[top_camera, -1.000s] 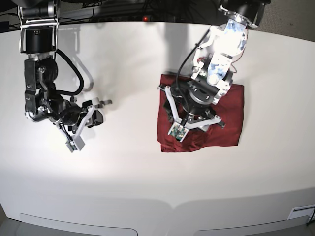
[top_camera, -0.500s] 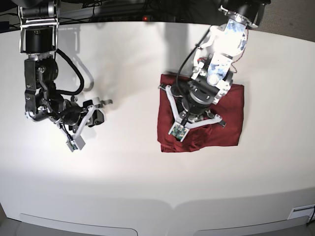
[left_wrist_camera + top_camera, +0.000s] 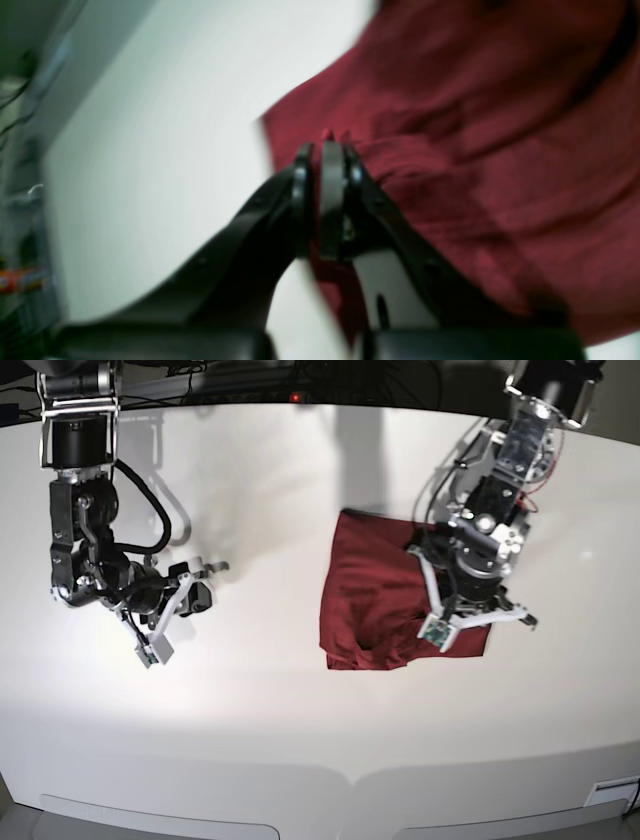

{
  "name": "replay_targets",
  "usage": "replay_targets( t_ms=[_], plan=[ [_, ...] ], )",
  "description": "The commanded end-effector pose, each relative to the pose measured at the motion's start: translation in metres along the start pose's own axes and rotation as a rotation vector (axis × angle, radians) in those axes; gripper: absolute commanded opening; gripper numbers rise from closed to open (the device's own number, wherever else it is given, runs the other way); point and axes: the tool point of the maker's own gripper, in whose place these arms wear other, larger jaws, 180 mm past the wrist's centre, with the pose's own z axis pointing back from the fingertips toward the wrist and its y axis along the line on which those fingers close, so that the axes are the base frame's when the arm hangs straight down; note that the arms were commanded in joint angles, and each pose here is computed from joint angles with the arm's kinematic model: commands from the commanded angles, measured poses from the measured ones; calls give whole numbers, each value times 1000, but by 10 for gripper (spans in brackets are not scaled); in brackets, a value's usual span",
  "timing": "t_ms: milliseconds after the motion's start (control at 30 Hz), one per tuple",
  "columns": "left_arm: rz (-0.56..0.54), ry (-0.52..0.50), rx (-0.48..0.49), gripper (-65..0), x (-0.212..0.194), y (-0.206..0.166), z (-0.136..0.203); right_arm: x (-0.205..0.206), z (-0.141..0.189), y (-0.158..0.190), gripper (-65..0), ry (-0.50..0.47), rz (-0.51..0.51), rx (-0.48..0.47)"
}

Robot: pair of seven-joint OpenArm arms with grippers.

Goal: Fold the T-shirt properly

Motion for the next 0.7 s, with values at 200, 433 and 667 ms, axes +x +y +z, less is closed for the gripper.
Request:
replay_targets(
  t_ms=[200, 433, 667],
  plan=[
    [-1, 46, 82, -650, -18, 39, 0, 20, 8, -5, -506, -53, 26, -9],
    [9, 199, 73, -650, -46, 37, 4, 20, 8, -4, -506, -53, 25, -7],
    [46, 279, 107, -650, -61, 41, 8, 20, 8, -4, -506, -53, 25, -7]
  ],
)
